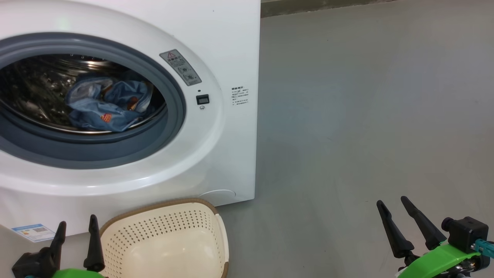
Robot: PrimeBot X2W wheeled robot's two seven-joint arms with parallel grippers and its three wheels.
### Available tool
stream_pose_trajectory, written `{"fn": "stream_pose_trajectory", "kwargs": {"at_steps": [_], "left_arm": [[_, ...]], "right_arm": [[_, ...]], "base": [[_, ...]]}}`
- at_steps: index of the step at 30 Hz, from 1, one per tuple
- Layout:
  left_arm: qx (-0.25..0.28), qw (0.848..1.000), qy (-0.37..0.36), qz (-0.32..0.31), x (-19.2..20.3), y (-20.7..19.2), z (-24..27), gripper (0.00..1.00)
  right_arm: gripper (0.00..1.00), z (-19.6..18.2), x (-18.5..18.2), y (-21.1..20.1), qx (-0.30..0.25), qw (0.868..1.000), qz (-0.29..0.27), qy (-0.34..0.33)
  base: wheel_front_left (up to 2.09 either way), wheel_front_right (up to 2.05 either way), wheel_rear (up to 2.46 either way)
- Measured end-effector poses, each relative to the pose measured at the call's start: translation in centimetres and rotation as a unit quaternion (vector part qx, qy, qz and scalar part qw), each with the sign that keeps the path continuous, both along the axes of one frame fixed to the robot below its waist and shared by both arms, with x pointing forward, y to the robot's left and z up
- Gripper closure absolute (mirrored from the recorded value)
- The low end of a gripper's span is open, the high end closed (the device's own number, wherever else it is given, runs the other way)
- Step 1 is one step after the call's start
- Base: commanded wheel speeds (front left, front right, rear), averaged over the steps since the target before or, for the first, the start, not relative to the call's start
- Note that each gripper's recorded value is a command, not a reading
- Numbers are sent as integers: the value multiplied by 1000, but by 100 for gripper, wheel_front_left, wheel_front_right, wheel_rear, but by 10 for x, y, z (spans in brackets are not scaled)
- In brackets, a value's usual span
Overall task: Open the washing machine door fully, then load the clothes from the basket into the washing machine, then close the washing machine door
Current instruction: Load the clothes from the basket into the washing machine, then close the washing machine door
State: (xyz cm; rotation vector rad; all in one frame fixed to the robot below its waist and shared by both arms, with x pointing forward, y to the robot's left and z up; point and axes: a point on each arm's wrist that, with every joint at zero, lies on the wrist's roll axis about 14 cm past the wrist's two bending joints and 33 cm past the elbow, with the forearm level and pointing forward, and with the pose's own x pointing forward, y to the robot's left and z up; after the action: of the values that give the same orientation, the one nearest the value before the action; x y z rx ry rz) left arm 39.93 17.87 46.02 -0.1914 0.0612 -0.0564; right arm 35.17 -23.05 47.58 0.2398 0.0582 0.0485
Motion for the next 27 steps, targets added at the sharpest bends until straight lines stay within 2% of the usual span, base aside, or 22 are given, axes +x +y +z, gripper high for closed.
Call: {"fn": "stream_pose_trajectory", "kwargs": {"at_steps": [9,21,27], "left_arm": [[-1,1000,-3,1,1,0,2,0],[-3,1000,-2,2,2,0,1,0],[-3,1000,-5,3,3,0,2,0]], "right_arm": [[0,0,0,-1,0,1000,-1,1],[0,-3,2,-1,1,1000,-1,4],[0,-3,2,0,1,1000,-1,5]], "base": [[-21,21,0],[-114,114,0],[-43,43,0]]}}
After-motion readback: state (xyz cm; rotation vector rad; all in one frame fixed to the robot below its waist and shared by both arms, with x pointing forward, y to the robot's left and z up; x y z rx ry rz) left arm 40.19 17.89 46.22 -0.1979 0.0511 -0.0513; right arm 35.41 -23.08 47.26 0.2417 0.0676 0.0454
